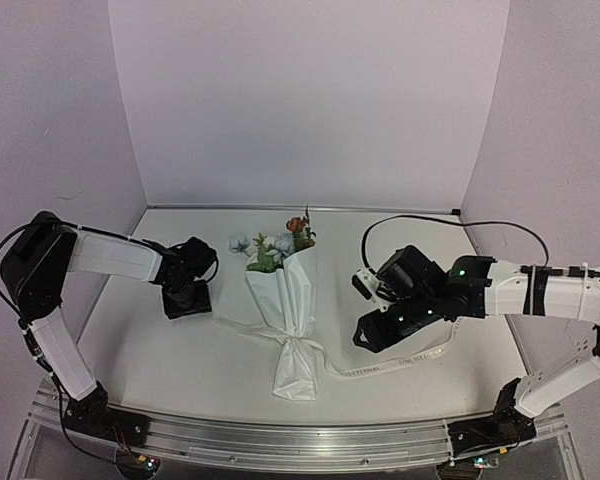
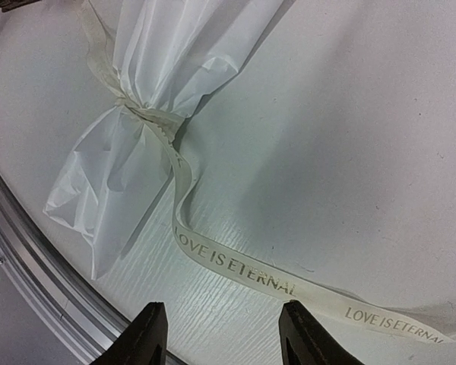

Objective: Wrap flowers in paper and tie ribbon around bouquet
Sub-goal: Pick up the left side of the half-tied ribbon at the center of the board.

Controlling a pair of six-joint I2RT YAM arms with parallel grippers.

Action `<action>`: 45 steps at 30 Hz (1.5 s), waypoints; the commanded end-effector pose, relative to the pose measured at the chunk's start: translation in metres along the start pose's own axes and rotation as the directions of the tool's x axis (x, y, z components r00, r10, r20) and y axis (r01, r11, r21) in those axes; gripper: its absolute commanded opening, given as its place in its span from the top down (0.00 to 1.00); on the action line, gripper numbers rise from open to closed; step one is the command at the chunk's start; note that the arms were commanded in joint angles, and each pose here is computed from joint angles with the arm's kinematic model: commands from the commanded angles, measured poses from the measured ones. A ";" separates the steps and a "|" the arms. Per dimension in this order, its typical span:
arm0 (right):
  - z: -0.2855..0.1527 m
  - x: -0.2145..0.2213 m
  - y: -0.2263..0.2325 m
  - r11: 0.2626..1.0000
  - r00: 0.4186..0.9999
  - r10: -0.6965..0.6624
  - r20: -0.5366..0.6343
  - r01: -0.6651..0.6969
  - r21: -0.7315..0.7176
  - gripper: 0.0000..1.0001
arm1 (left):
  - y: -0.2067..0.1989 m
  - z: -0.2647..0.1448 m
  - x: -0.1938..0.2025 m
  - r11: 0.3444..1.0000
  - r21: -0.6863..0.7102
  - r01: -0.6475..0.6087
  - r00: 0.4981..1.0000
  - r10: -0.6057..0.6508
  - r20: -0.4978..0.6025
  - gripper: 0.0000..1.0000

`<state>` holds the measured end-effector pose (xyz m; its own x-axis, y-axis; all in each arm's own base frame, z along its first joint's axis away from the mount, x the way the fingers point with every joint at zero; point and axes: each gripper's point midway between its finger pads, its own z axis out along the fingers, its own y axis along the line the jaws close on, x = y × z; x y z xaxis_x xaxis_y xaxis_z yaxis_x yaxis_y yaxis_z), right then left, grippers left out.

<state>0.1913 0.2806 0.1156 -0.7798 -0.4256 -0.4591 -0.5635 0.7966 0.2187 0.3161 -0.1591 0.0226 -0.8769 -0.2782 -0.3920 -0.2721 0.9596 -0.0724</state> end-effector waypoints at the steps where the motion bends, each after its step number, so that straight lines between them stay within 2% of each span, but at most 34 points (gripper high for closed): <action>1: -0.008 -0.005 0.004 0.999 0.999 -0.030 0.042 0.031 -0.017 0.47 | -0.008 0.000 -0.007 0.999 -0.037 -0.007 0.999 0.008 0.042 0.40; 8: -0.003 -0.004 0.005 0.999 0.999 -0.021 0.049 0.022 -0.030 0.47 | -0.017 0.002 0.001 0.999 -0.035 -0.029 0.998 0.031 0.046 0.39; 16: 0.000 -0.006 0.003 0.999 0.998 -0.018 0.066 0.020 -0.025 0.48 | -0.019 0.000 -0.010 0.998 -0.052 -0.019 0.996 0.023 0.085 0.36; 23: 0.004 -0.004 0.004 0.999 0.998 -0.012 0.056 0.014 -0.031 0.48 | -0.019 0.015 0.001 0.998 -0.065 -0.007 0.999 0.010 0.044 0.39; 27: 0.005 -0.004 0.004 0.999 0.999 -0.010 0.052 0.012 -0.030 0.48 | -0.014 0.019 0.013 0.999 -0.051 0.010 1.000 -0.009 0.018 0.52; 32: 0.007 -0.010 0.008 0.999 0.999 -0.021 0.047 0.022 -0.032 0.49 | -0.009 0.019 0.037 1.000 -0.009 0.002 0.999 -0.003 -0.042 0.88; 34: 0.007 -0.016 0.013 0.998 0.998 -0.049 0.047 0.051 -0.031 0.50 | -0.009 0.015 0.048 1.000 0.019 -0.002 0.998 0.004 -0.065 0.99; 37: 0.011 -0.028 0.025 0.992 0.992 -0.116 0.048 0.118 -0.034 0.50 | -0.017 0.001 0.063 0.996 0.085 -0.021 0.996 0.028 -0.086 1.00; 45: 0.033 -0.069 0.086 0.922 0.927 -0.363 0.093 0.372 -0.107 0.50 | -0.055 -0.060 0.056 0.938 0.339 -0.066 0.996 0.085 -0.040 1.00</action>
<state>0.2021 0.3513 0.1183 -0.6303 -0.5837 -0.5118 -0.7366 0.6578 0.1570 0.2580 -0.2057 0.0215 -0.9125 -0.2141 -0.3487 -0.1475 0.9670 -0.2078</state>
